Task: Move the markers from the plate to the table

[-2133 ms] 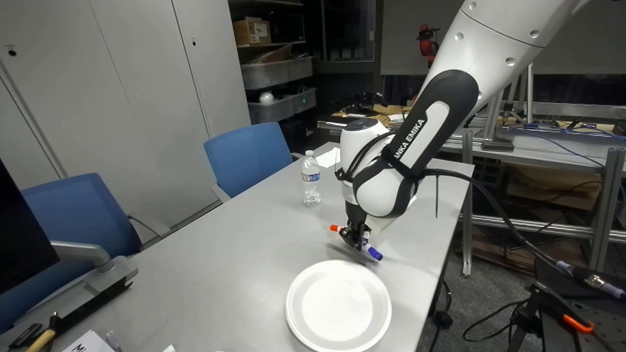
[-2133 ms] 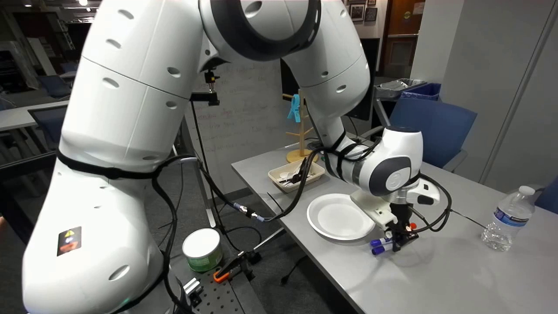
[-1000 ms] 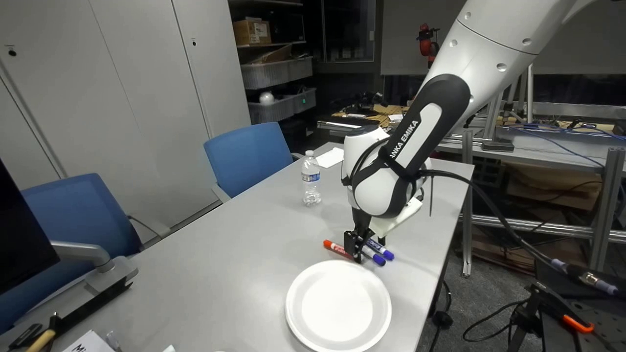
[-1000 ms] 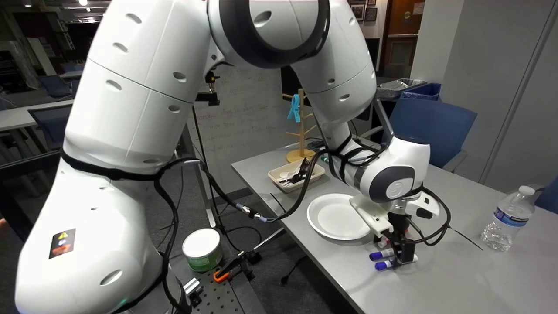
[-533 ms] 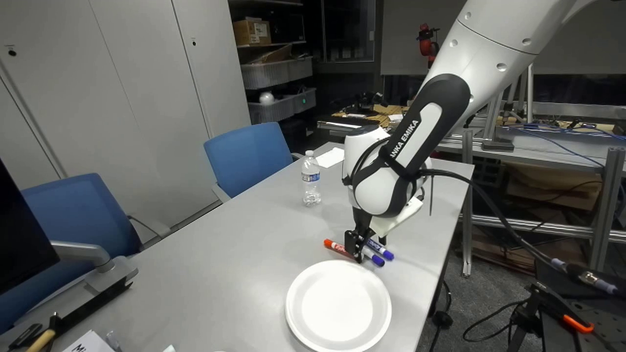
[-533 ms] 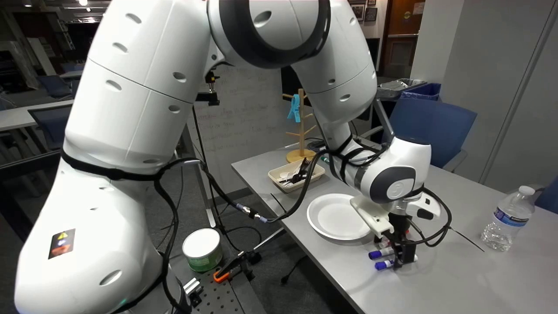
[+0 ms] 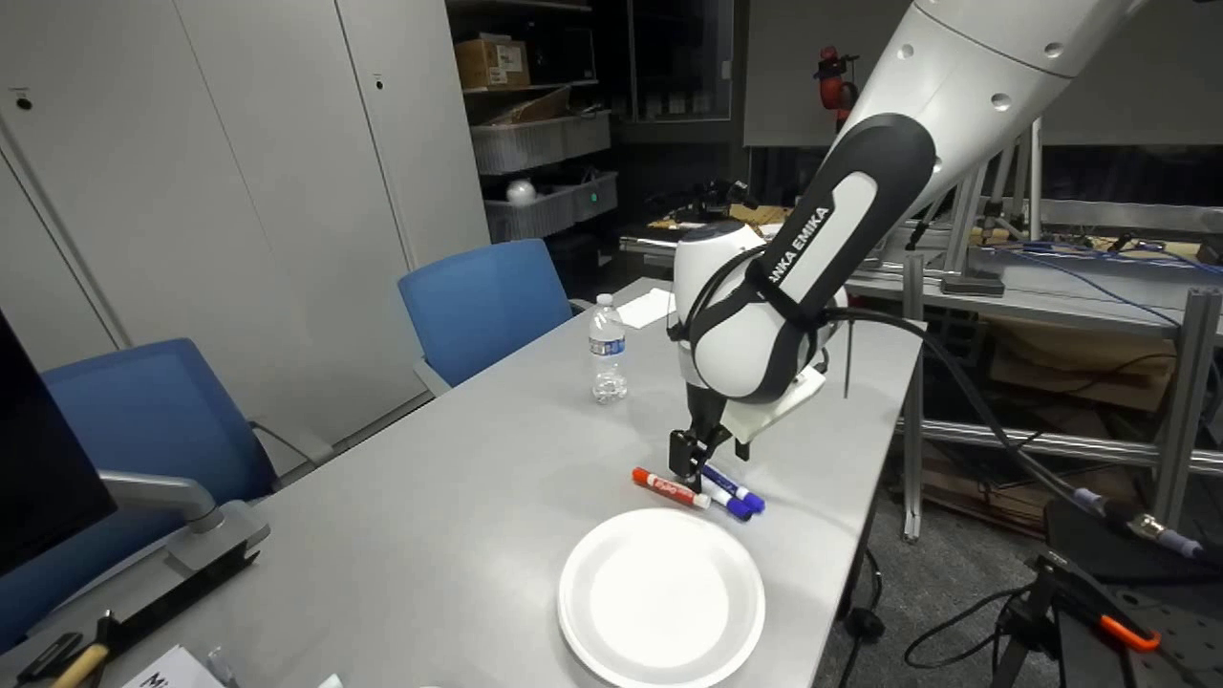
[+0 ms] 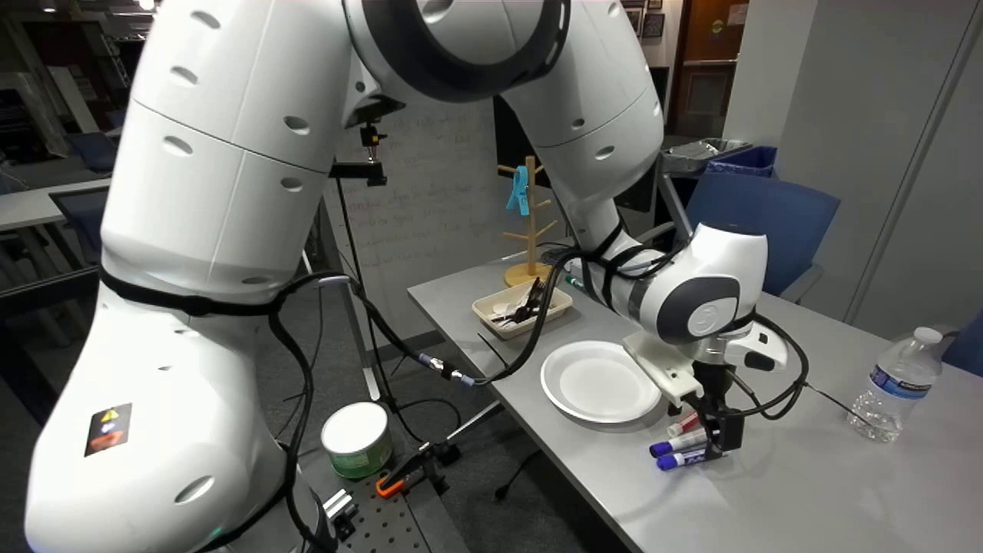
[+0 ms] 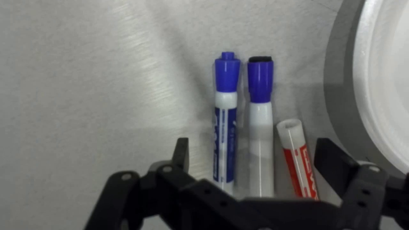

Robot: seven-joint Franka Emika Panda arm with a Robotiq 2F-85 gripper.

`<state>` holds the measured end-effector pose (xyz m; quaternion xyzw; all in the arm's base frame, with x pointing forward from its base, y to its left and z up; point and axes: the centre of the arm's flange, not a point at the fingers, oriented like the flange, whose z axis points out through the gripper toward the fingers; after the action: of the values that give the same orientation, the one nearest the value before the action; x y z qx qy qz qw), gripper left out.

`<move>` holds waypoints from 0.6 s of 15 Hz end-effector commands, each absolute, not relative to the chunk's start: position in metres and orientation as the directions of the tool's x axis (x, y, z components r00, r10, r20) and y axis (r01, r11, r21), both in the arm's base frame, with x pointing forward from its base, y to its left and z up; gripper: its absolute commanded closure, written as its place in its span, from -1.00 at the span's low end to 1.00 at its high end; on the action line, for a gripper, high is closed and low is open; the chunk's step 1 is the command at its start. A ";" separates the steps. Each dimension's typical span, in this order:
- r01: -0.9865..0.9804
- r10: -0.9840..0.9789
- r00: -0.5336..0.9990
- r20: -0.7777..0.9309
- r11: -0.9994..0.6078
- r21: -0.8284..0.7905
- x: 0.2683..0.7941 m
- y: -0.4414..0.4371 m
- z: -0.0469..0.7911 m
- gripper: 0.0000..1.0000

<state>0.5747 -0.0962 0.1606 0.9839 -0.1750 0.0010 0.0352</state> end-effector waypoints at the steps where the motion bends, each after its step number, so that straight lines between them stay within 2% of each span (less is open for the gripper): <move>1: -0.305 -0.302 0.952 0.053 -0.950 0.065 0.557 -0.088 0.208 -1.00; 9: -0.246 -0.242 0.962 0.130 -0.969 0.022 0.513 -0.060 0.288 -1.00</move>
<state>0.5470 -0.0719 0.2532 0.9879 -0.1438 0.0524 0.0253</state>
